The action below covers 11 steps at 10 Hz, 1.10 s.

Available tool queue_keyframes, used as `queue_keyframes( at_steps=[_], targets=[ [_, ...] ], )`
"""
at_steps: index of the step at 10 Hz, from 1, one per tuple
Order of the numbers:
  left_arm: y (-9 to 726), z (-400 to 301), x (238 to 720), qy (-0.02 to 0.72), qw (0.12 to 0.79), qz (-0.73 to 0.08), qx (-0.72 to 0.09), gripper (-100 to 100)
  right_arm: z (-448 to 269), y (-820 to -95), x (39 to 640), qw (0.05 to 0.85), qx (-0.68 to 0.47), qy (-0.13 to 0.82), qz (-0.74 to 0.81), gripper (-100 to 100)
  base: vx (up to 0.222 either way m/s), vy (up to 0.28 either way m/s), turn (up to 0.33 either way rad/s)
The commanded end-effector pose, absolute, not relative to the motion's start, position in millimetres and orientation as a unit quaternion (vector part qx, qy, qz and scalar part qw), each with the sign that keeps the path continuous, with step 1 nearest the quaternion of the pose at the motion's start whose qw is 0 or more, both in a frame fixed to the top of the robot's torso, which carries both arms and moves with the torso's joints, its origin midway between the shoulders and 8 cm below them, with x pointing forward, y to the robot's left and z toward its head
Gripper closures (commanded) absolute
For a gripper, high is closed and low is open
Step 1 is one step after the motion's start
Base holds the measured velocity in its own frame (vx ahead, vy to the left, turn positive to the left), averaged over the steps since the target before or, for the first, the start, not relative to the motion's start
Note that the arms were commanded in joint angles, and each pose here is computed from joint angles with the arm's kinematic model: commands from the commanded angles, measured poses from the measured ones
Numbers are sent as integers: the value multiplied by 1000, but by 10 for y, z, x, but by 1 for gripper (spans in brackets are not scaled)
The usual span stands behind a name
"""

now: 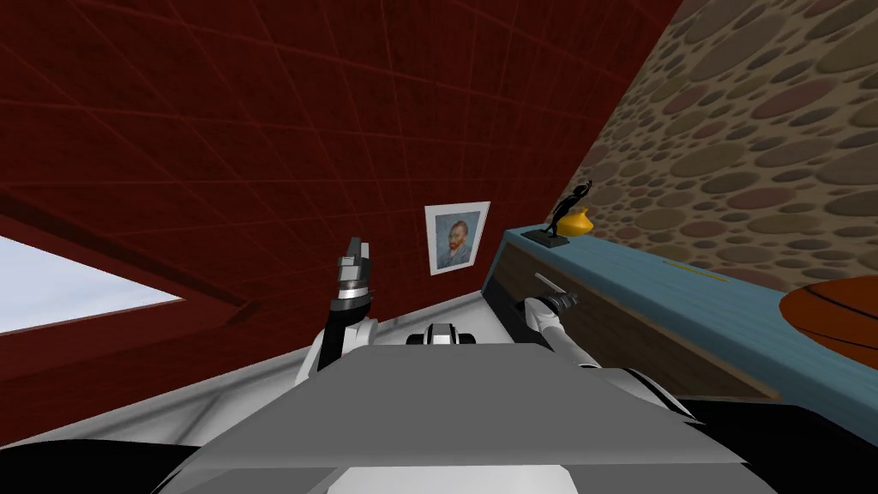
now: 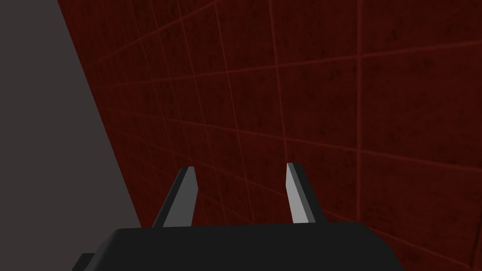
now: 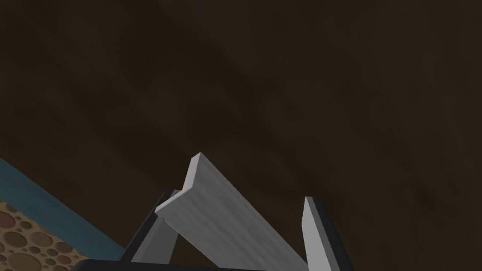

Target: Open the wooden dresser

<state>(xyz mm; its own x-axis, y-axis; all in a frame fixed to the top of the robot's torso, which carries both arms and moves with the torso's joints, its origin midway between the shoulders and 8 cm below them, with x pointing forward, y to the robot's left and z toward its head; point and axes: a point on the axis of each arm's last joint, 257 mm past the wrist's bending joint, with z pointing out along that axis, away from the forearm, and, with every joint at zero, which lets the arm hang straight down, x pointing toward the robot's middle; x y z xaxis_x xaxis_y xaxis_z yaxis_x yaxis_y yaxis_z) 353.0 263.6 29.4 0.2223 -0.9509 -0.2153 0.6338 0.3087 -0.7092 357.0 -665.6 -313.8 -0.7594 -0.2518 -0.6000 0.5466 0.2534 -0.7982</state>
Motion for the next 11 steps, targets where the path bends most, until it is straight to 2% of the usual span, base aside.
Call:
queue_keyframes(
  at_steps=[1, 5, 8, 11],
  targets=[
    [2636, 294, 3530, 322, 742, -534, -246, 0, -3158, -6683, 3557, 346, 85, 722, -594, 100, 147, 125, -302],
    [2636, 294, 3530, 322, 742, -534, -246, 0, -3117, -6727, 3544, 360, 66, 720, -589, 100, 125, 131, -198],
    [2634, 295, 3531, 322, 742, -534, -246, 0, -3099, -6707, 3627, 357, 75, 723, -587, 100, -165, 91, 150],
    [2635, 294, 3531, 322, 742, -534, -246, 0, -3095, -6703, 3620, 355, 72, 722, -589, 100, -85, 120, 15]
  ],
)
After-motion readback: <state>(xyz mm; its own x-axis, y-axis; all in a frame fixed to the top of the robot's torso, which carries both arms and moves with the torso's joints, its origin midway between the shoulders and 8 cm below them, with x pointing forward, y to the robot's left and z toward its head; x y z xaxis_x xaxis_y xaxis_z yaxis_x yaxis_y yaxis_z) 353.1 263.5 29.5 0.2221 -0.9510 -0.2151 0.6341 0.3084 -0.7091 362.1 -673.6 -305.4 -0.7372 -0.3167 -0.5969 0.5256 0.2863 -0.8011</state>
